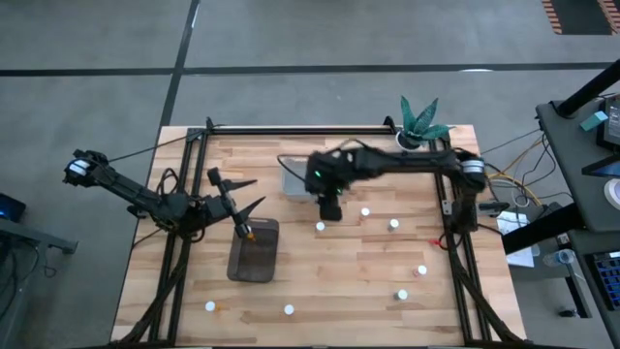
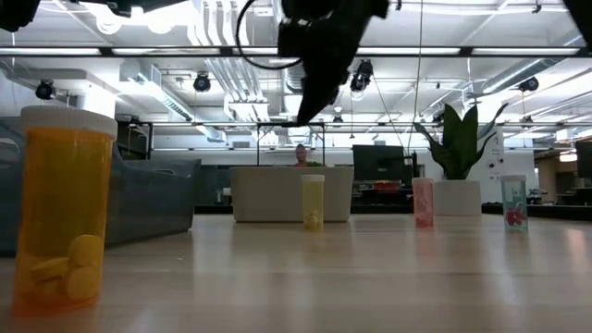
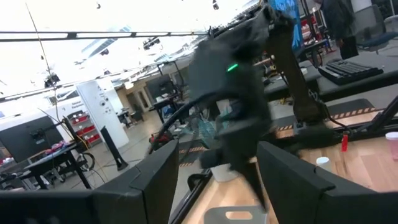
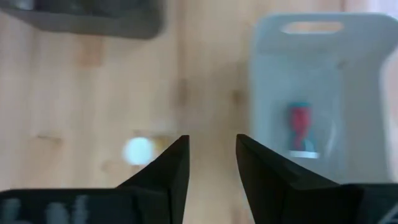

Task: Pick and place medicine bottles into bin by pill shape (circle, oval)
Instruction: Put the left orange tablet bottle into the black bin

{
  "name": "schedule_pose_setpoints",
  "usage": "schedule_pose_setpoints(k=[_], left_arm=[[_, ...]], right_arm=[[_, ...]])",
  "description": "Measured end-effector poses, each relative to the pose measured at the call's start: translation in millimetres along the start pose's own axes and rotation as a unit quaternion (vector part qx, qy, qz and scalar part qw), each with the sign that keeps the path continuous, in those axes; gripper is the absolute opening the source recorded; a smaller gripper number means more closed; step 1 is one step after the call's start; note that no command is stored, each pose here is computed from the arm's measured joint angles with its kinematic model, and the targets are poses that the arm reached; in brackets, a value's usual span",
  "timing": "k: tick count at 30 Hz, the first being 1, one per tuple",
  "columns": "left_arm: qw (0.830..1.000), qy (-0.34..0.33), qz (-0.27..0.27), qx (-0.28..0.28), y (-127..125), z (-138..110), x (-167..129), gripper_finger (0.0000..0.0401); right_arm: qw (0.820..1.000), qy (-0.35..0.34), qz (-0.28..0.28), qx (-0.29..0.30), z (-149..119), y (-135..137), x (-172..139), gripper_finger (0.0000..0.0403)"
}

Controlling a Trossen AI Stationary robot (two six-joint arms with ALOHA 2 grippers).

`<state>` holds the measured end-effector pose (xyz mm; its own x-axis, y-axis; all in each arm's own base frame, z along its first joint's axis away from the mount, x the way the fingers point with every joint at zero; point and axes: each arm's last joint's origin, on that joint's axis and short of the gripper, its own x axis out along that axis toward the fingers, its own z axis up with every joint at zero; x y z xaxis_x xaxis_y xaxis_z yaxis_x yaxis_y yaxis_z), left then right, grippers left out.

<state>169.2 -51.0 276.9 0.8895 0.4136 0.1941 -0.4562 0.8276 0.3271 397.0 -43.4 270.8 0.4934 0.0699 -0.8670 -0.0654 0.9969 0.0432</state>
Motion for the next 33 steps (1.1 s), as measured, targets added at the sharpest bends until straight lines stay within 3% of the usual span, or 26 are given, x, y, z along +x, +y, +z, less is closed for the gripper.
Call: schedule_pose_setpoints(k=[3, 9, 14, 21, 29, 33], left_arm=[[1.000, 0.000, 0.000, -0.001, 0, 0, 0, 0.0200], [0.999, -0.007, 0.004, -0.037, 1, 2, 0, 0.0200], [0.997, -0.015, 0.005, -0.082, 2, 8, 2, 0.0200], [0.986, -0.011, -0.002, -0.164, -3, 10, 7, 0.0200], [0.953, 0.001, -0.017, -0.303, -18, 14, 15, 0.0200], [0.947, 0.001, -0.024, -0.322, -26, 27, 23, 0.0200]], right_arm=[[0.999, -0.035, 0.003, -0.008, -17, 27, -3, 0.0110], [0.994, -0.090, -0.063, -0.029, -58, 71, -10, 0.0087], [0.983, -0.163, -0.049, -0.063, -90, 97, -16, 0.0068], [0.957, -0.274, -0.037, -0.084, -127, 103, -25, 0.0049], [0.923, -0.351, -0.065, -0.142, -160, 94, -26, 0.0048], [0.899, -0.404, -0.062, -0.160, -168, 93, -35, 0.0048]])
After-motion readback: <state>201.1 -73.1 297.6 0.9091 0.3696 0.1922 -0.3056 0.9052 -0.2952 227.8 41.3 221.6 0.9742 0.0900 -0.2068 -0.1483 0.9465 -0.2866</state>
